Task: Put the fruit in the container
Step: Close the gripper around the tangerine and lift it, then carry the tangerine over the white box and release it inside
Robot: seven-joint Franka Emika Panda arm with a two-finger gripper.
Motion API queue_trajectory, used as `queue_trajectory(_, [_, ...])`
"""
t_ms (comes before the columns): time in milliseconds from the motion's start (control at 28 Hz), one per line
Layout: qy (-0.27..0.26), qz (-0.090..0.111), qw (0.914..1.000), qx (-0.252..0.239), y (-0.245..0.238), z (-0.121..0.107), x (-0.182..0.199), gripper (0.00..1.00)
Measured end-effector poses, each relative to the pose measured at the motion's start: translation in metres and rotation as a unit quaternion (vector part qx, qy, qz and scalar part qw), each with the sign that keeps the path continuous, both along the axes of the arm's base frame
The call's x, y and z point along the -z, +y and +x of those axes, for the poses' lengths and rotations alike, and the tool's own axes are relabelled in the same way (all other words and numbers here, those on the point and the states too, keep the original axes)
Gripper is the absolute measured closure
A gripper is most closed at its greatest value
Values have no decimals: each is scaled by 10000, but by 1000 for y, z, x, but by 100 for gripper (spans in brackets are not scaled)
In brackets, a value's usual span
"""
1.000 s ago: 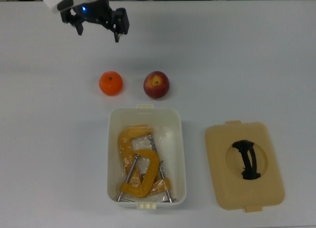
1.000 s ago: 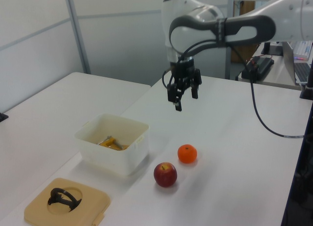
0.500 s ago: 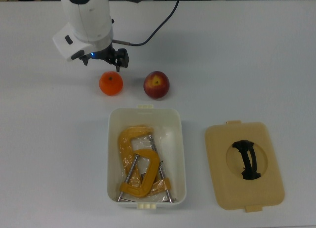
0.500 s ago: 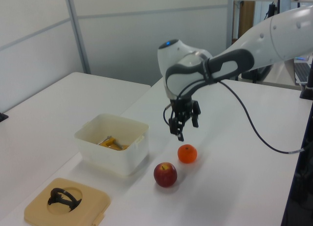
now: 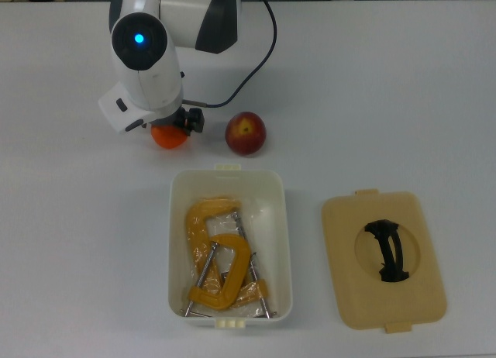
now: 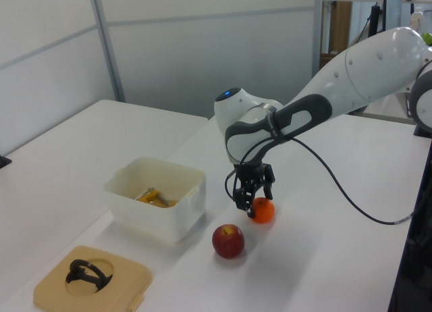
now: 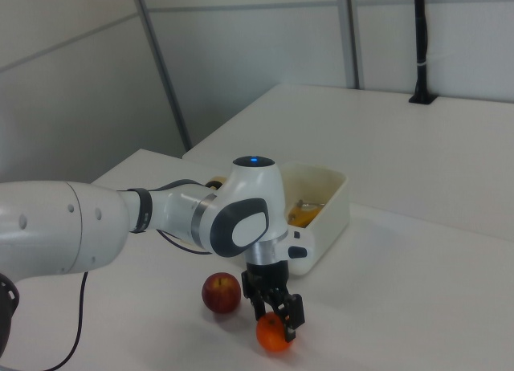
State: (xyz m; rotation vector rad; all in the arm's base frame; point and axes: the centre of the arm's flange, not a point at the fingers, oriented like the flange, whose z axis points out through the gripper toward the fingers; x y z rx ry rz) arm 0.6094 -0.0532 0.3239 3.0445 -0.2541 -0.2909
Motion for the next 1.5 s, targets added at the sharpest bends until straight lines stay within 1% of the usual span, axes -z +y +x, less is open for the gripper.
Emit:
queue_trajectory(36, [10,0,10000,-1,0,0,2,15])
queue_trajectory(143, [-7,-1,10000,-2,0,1,0,21])
queue_trajectory(286, [-18,-2,10000,-2,0,1,-1,21])
queue_trajectory(393, [-117,-8,9999,-2,0,4,-11,21])
queue_trajectory(500, [-391,-25,9992,-7,0,11,-40,21])
queue_trajectory(643, [-878,-71,9961,-67,4,23,-93,21])
queue_trajectory(786, [-1253,-231,9915,-251,11,33,-133,21])
queue_trajectory(893, [-1437,-334,9876,-541,19,40,-147,21])
queue_trajectory(964, [-1642,-388,9825,-788,26,47,-154,21])
queue_trajectory(1071, [-2076,-416,9708,-1129,41,59,-159,21])
queue_trajectory(1143, [-2433,-402,9608,-1269,52,68,-161,21])
queue_trajectory(1179, [-2676,-386,9533,-1346,59,73,-161,21])
queue_trajectory(1357, [-3352,-298,9293,-1523,78,91,-152,21])
queue_trajectory(1429, [-3462,-262,9248,-1556,84,94,-148,21])
queue_trajectory(1500, [-3516,-229,9226,-1569,88,96,-143,21])
